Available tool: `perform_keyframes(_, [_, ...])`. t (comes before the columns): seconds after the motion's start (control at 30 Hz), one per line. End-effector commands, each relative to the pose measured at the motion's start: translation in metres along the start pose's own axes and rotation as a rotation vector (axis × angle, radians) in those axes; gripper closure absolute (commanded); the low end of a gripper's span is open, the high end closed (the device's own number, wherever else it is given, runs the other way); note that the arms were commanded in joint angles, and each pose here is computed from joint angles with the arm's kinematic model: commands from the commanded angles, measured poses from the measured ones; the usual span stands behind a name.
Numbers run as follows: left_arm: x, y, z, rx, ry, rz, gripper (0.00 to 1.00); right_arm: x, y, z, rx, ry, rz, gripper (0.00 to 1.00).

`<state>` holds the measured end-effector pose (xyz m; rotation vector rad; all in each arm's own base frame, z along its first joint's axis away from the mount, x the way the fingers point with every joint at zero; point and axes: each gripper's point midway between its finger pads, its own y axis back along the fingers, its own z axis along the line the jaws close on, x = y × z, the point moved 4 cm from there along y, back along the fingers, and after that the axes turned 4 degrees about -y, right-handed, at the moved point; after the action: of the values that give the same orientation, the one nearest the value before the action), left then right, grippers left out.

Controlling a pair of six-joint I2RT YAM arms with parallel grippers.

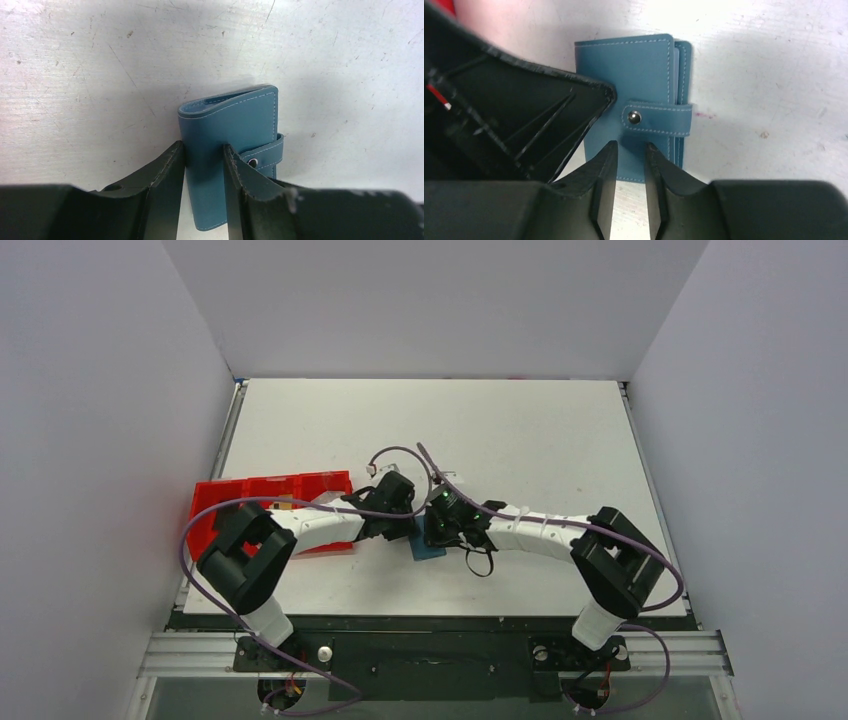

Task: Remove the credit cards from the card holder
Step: Open the card holder at the center of the board.

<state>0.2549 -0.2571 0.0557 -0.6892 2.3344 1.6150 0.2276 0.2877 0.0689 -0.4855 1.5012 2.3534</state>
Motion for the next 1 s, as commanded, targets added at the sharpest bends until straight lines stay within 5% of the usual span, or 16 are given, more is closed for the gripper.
perform_keyframes(0.0, [0.022,-0.009,0.029,-0.084,-0.029,0.093,0.87,-0.020,0.022,0.008,0.124,0.136,-0.203,0.75])
perform_keyframes(0.1, [0.022,-0.010,0.029,-0.058,-0.026,0.120,1.00,-0.024,0.027,0.012,0.141,0.166,-0.281,0.72])
perform_keyframes(0.33, [0.023,-0.012,0.026,0.029,-0.018,0.192,1.00,-0.020,0.029,0.026,0.162,0.298,-0.388,0.65])
perform_keyframes(0.97, [0.026,-0.017,0.039,0.108,0.012,0.332,1.00,0.008,-0.011,0.029,0.256,0.527,-0.366,0.60])
